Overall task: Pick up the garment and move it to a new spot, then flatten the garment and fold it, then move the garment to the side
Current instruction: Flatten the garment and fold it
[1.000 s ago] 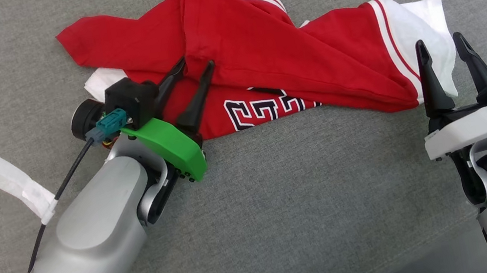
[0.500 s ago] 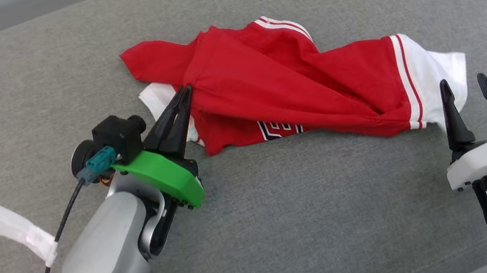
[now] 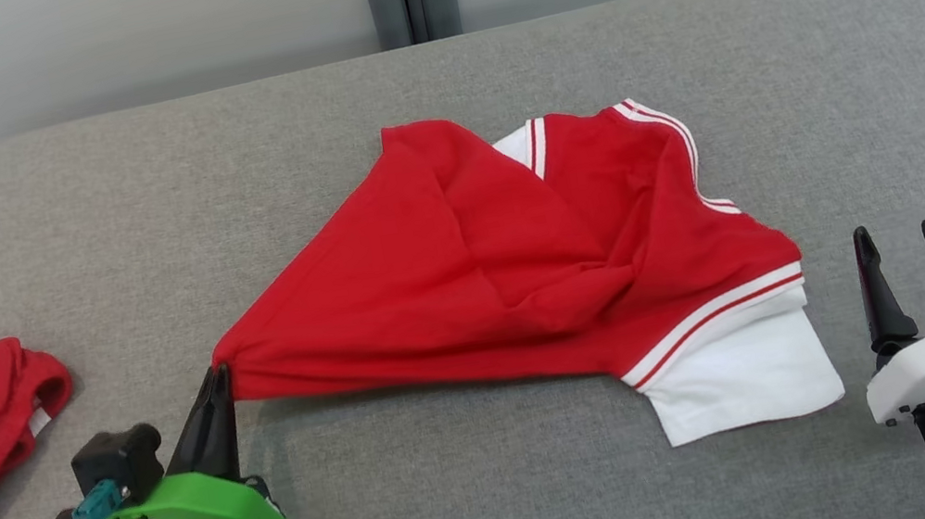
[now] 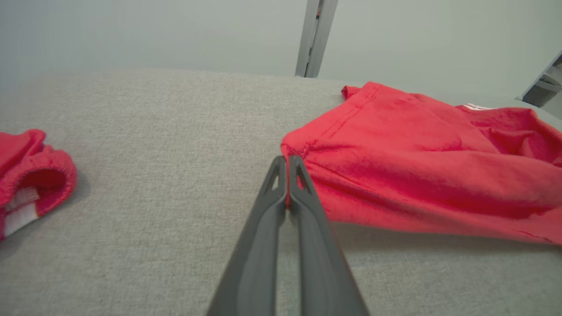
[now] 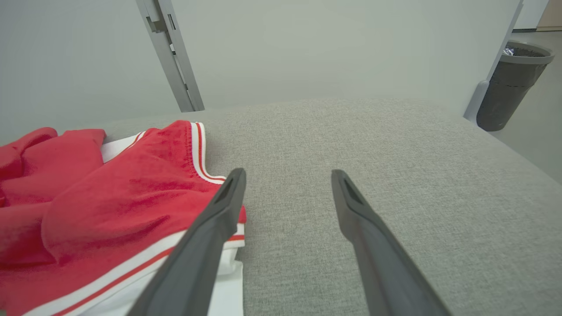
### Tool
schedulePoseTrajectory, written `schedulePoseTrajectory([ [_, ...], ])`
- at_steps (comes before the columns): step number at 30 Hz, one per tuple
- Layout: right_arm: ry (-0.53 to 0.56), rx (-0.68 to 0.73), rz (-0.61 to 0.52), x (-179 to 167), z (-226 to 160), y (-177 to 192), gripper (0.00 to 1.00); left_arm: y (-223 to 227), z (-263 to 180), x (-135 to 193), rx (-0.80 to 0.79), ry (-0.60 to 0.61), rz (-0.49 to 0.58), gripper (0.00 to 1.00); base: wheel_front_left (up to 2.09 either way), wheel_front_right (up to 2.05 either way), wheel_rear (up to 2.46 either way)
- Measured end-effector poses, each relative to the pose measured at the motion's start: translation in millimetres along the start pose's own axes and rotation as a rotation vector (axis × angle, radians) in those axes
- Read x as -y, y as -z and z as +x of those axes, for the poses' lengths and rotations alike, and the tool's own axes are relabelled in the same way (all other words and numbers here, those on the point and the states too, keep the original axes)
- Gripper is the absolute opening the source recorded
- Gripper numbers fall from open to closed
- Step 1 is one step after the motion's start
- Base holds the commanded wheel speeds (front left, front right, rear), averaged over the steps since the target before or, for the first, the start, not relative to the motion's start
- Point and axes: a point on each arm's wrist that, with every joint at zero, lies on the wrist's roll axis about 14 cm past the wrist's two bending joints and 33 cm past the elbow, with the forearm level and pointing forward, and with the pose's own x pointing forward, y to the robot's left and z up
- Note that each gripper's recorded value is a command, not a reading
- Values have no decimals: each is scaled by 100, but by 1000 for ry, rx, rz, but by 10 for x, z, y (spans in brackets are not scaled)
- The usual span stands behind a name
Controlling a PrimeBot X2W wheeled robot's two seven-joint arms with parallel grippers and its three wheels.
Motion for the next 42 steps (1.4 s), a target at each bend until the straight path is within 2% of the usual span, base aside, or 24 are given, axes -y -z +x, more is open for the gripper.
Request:
schedulePoseTrajectory([
  [1, -13, 5, 1, -49, 1, -20, 100, 22, -75, -63, 1, -29, -9, 0, 0, 0, 0],
  [2, -30, 12, 0, -108, 2, -47, 100, 40, -148, -134, 2, -60, -15, 16, 0, 0, 0],
  [3, -44, 17, -1, -151, 0, -70, 100, 58, -207, -189, 2, -84, -17, 66, 0, 0, 0],
  [4, -62, 23, -3, -215, -7, -95, 100, 71, -281, -256, 6, -113, -16, 100, 0, 0, 0],
  [8, -116, 50, -13, -386, -62, -192, 100, 64, -467, -376, 35, -189, -16, 100, 0, 0, 0],
  [12, -151, 74, -26, -484, -153, -272, 100, -32, -549, -378, 78, -214, 24, 100, 0, 0, 0],
  [19, -171, 60, -31, -523, -339, -216, 100, -21, -630, -241, 91, -203, 70, 100, 0, 0, 0],
  [25, -186, 33, -31, -561, -398, -125, 100, 29, -643, -193, 80, -195, 68, 100, 0, 0, 0],
  [28, -207, -8, -35, -626, -420, 9, 100, 55, -630, -150, 73, -184, 67, 100, 0, 0, 0],
  [36, -245, -224, -76, -699, -545, 663, 100, 144, -635, -130, 48, -180, 55, 100, 0, 0, 0],
  [42, -258, -314, -96, -718, -572, 918, 100, 216, -656, -150, 25, -185, 49, 100, 0, 0, 0],
])
